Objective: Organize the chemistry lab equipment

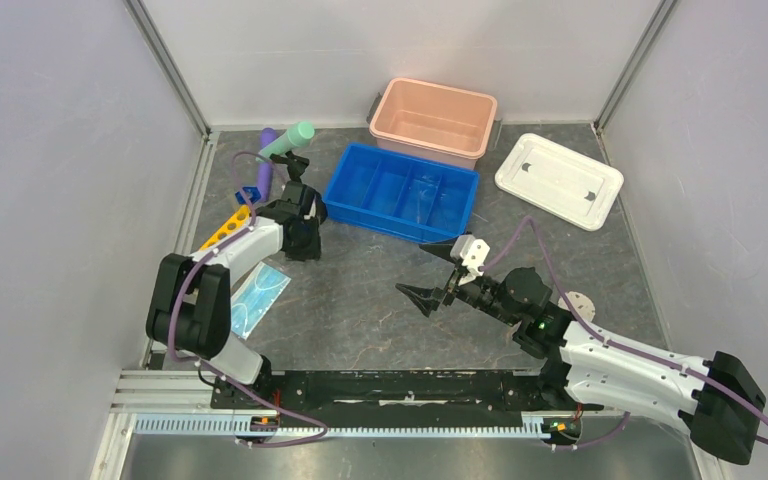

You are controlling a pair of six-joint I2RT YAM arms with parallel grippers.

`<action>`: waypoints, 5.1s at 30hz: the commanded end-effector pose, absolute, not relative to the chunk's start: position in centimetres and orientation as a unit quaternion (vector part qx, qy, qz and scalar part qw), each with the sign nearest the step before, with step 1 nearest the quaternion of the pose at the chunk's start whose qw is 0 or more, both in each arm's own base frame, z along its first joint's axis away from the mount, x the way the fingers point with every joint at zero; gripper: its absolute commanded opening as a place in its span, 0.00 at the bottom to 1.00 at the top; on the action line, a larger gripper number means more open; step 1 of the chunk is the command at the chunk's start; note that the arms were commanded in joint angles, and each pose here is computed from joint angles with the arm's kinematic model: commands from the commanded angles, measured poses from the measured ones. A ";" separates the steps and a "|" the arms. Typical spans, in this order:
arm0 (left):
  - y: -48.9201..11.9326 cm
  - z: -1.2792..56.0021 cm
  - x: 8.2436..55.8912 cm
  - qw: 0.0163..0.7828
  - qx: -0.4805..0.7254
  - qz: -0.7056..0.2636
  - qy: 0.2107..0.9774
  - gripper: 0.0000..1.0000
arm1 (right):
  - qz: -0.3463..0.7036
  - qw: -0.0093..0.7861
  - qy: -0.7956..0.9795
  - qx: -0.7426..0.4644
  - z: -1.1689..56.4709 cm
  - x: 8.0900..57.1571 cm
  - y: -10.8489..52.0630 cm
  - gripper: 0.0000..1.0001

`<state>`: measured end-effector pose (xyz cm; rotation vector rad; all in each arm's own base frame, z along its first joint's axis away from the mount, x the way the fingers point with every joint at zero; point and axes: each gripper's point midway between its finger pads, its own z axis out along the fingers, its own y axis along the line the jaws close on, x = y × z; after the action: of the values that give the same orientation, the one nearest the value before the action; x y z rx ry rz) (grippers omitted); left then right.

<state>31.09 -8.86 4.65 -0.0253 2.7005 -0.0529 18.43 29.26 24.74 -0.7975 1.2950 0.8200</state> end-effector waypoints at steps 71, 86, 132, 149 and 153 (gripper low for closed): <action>-33.1 17.6 33.1 0.318 0.116 -0.395 0.854 0.02 | 0.143 0.656 0.738 -0.067 23.4 25.7 18.7 0.98; -39.1 16.7 33.6 0.310 0.148 -0.409 0.845 0.03 | 0.159 0.674 0.718 -0.064 24.2 24.6 17.3 0.98; -41.9 9.0 41.3 0.367 0.168 -0.274 0.873 0.12 | 0.161 0.677 0.715 -0.066 24.3 24.0 16.5 0.98; -42.0 14.9 38.8 0.356 0.180 -0.318 0.860 0.33 | 0.169 0.661 0.729 -0.055 23.2 23.8 16.7 0.98; -40.5 18.0 36.7 0.359 0.180 -0.327 0.856 0.33 | 0.170 0.649 0.741 -0.036 22.3 23.7 16.3 0.98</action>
<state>38.66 -41.20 10.38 0.4342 2.3261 -0.7644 23.65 17.07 22.85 -0.1576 1.6576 0.3857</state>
